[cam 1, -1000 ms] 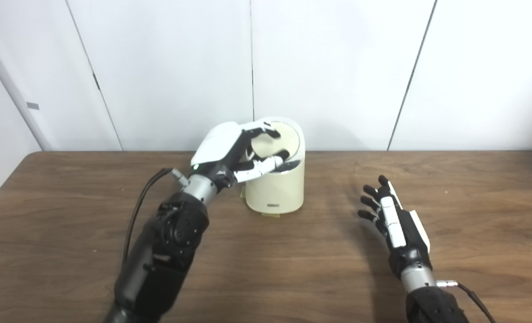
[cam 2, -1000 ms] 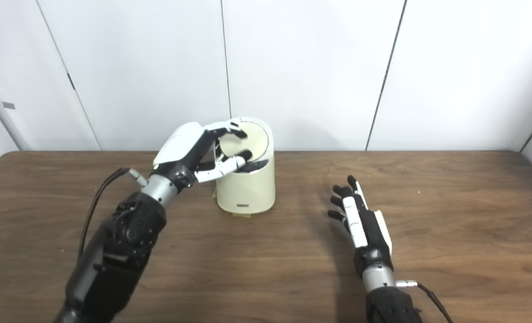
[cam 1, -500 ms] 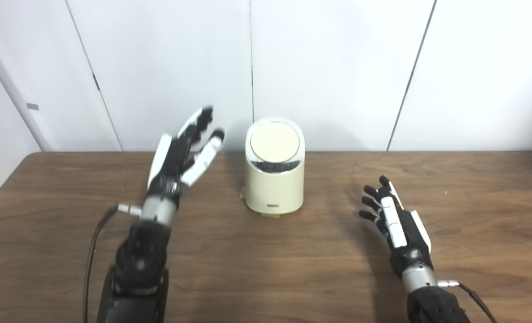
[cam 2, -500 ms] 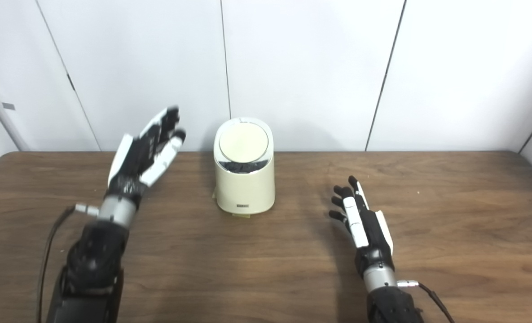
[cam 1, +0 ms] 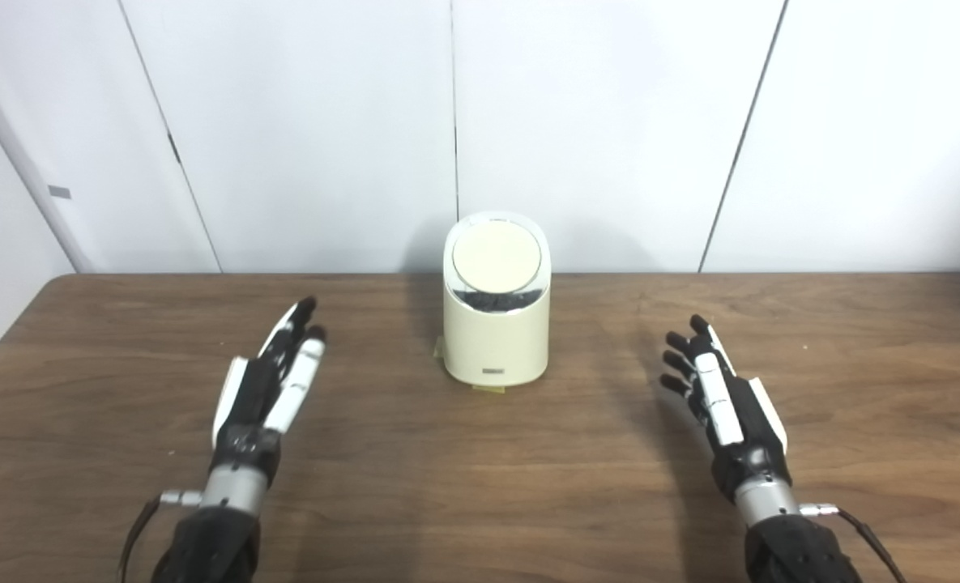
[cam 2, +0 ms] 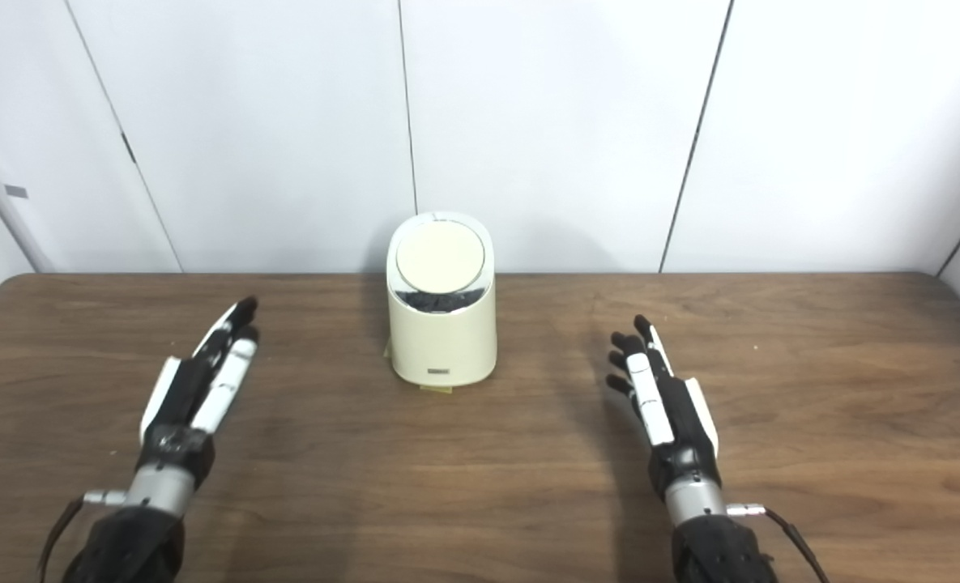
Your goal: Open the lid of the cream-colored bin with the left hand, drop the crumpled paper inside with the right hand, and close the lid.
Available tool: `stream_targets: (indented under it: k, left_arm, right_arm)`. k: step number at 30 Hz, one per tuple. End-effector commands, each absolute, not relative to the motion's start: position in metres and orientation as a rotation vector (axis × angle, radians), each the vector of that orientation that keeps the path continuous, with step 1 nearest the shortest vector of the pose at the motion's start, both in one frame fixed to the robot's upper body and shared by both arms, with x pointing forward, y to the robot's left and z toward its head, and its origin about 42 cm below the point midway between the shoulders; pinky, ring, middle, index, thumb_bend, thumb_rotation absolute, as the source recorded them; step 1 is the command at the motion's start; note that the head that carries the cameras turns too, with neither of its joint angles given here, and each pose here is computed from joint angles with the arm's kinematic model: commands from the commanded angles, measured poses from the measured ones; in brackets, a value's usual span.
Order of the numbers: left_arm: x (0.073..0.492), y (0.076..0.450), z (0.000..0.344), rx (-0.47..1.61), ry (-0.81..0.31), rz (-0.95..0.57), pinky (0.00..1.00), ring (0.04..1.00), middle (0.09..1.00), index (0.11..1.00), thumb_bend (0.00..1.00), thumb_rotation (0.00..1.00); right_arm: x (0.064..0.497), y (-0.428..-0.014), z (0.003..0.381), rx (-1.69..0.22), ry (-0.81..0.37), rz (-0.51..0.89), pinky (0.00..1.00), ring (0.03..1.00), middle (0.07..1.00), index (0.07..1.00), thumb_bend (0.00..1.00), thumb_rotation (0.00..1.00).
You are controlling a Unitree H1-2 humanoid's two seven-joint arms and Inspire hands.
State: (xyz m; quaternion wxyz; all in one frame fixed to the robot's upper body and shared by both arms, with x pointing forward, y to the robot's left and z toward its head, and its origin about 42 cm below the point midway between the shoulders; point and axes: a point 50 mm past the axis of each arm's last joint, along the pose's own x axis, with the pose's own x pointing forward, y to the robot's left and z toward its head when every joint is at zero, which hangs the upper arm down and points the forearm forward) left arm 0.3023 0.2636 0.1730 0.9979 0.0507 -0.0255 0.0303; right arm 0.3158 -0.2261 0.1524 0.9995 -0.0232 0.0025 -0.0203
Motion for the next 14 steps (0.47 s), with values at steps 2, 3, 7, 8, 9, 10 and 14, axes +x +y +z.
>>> stream_targets:
  k: [2,3,7,8,9,10,14]
  left_arm:
    - [0.302,0.265,0.183,0.018,-0.139,0.054,1.00,1.000,1.000,1.000,0.42,0.83]
    - [0.299,0.266,0.180,0.011,-0.133,0.060,1.00,1.000,1.000,1.000,0.43,0.86]
    - [0.289,0.277,0.166,-0.033,-0.102,0.104,1.00,1.000,1.000,1.000,0.43,0.84]
    - [0.288,0.279,0.164,-0.037,-0.097,0.109,1.00,1.000,1.000,1.000,0.43,0.85]
    - [0.286,0.281,0.162,-0.048,-0.092,0.120,1.00,1.000,1.000,1.000,0.42,0.85]
    - [0.284,0.282,0.161,-0.054,-0.091,0.127,1.00,1.000,1.000,0.999,0.42,0.83]
    - [0.280,0.280,0.158,-0.054,-0.094,0.118,1.00,1.000,0.994,0.997,0.42,0.85]
  right_arm:
    - [0.318,-0.226,0.172,-0.043,-0.079,-0.020,0.93,0.975,0.962,0.988,0.55,0.96]
    - [0.318,-0.227,0.172,-0.040,-0.082,-0.018,0.95,0.990,0.977,0.991,0.55,0.96]
    - [0.314,-0.231,0.171,-0.031,-0.085,-0.028,0.98,0.997,0.999,0.999,0.55,0.95]
    - [0.313,-0.232,0.172,-0.031,-0.085,-0.030,0.98,0.995,1.000,1.000,0.56,0.95]
    - [0.313,-0.233,0.171,-0.033,-0.089,-0.033,0.98,0.994,1.000,1.000,0.56,0.95]
    - [0.312,-0.235,0.171,-0.035,-0.095,-0.034,0.98,0.995,1.000,1.000,0.56,0.95]
    - [0.310,-0.241,0.170,-0.035,-0.105,-0.041,0.99,0.993,1.000,1.000,0.55,0.94]
